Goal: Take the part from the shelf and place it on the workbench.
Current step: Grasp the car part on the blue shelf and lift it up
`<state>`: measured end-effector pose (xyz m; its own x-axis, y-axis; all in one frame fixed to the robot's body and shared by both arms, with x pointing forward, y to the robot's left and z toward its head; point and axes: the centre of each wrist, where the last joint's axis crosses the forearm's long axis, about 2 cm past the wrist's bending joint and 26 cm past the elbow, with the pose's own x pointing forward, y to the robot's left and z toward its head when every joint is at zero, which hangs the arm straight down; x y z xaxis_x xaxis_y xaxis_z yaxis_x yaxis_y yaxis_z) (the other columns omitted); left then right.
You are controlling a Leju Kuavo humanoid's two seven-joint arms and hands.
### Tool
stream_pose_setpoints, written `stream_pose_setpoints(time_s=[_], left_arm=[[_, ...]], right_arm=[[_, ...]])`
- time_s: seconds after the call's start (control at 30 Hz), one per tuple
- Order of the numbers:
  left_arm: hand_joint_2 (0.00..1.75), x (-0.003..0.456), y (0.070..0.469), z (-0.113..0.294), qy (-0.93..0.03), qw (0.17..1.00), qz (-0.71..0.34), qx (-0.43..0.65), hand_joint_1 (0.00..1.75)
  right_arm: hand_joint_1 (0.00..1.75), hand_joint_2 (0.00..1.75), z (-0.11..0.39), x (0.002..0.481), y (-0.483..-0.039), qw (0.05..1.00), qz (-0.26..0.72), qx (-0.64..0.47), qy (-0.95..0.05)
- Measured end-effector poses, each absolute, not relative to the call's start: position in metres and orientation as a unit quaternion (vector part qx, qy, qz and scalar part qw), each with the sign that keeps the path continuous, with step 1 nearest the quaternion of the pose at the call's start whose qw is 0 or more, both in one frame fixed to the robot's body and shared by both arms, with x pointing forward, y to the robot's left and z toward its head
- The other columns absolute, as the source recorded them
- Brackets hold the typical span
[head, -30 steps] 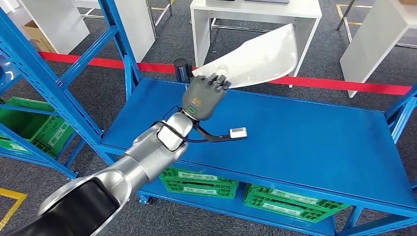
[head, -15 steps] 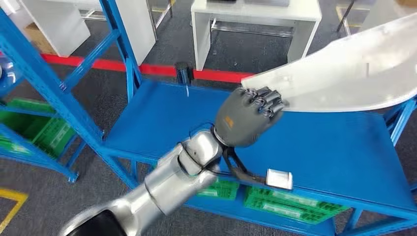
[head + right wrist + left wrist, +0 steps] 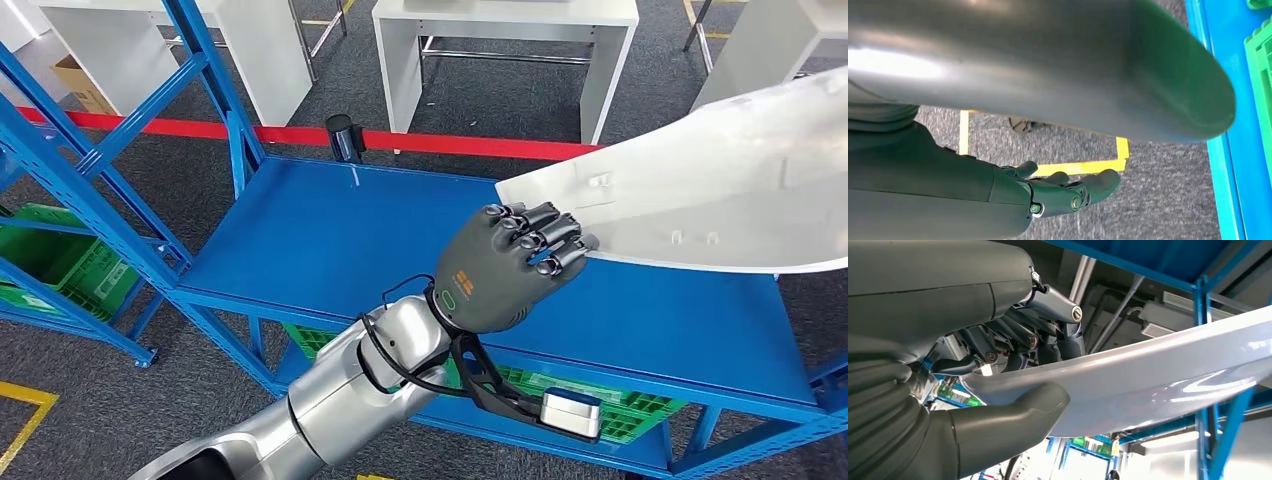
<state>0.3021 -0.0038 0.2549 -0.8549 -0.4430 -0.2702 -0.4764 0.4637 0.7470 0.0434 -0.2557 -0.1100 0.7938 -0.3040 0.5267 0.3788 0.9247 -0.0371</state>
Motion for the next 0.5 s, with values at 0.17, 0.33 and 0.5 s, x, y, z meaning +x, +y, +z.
stream_pose_setpoints(time_s=[0.17,0.33,0.5], left_arm=[[1.75,0.3008,-0.0042,0.2549,0.858,0.018,0.44,-0.265,1.75],[1.75,0.2974,-0.0096,0.2617,0.864,0.025,0.431,-0.259,1.75],[1.75,0.2955,-0.0115,0.2643,0.867,0.027,0.426,-0.258,1.75]], right_arm=[[0.0,0.0,-0.1101,0.0427,-0.256,0.944,-0.185,-0.071,-0.263],[0.0,0.0,-0.11,0.0429,-0.255,0.945,-0.186,-0.075,-0.257],[0.0,0.0,-0.1101,0.042,-0.2548,0.944,-0.184,-0.077,-0.263]])
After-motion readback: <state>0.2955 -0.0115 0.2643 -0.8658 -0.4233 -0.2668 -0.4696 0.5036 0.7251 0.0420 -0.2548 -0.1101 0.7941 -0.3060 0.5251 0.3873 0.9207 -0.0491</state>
